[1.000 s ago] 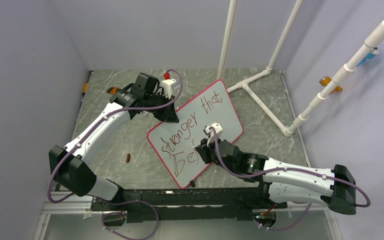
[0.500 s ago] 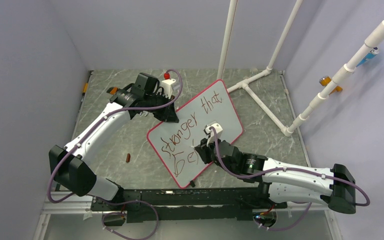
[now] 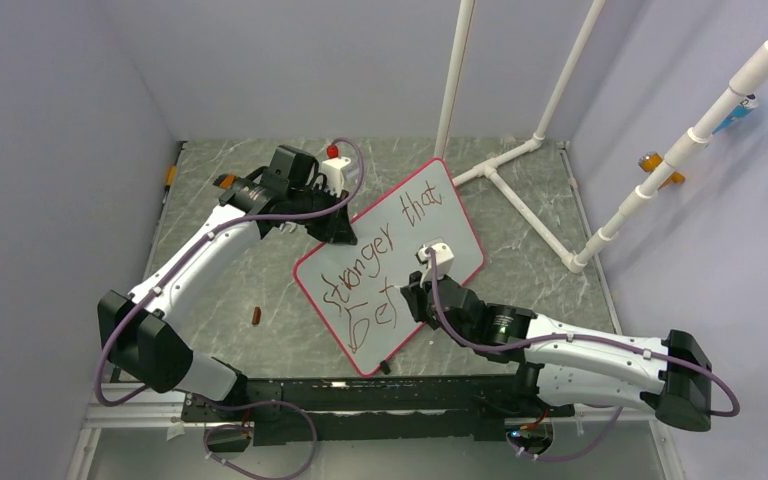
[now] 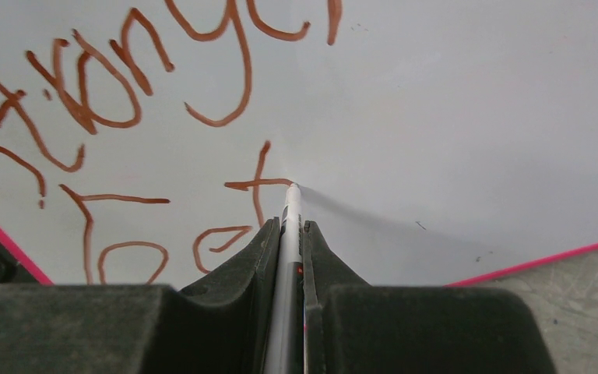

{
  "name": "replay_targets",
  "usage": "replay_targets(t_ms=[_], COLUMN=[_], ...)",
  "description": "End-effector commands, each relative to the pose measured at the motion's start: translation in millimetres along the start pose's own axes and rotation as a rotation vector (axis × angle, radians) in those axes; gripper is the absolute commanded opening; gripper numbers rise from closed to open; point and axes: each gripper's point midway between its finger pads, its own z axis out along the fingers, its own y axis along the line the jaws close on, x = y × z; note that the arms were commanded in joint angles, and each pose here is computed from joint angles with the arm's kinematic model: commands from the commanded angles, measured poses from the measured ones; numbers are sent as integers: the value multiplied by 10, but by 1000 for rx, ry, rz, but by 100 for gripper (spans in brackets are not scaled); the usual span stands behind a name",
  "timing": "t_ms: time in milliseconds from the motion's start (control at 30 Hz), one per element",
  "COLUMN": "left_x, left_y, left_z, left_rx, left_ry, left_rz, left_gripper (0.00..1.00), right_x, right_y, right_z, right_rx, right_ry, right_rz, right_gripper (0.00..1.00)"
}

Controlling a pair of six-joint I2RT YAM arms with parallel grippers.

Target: Write a sentence on the whiteboard

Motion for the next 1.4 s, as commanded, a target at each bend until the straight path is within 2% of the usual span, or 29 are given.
replay_targets(t_ms=[0, 233, 733, 1367], left_x=[-150, -152, -143, -141], left_y=[705, 705, 712, 712], left_z=[-145, -142, -131, -127], left_rx=[-360, -358, -358, -358], left_ry=[-27, -26, -23, -21], left_rz=[180, 179, 178, 178], left_gripper=[0, 0, 0, 0], right_x=[6, -102, -69, 62], right_y=[-131, -170, -266, -51], right_z=[-51, -165, -33, 3], right_rx=[49, 40, 104, -27], right_ry=[14, -26, -17, 26], right_rz=[-3, 23, 7, -10], right_gripper=[0, 0, 0, 0])
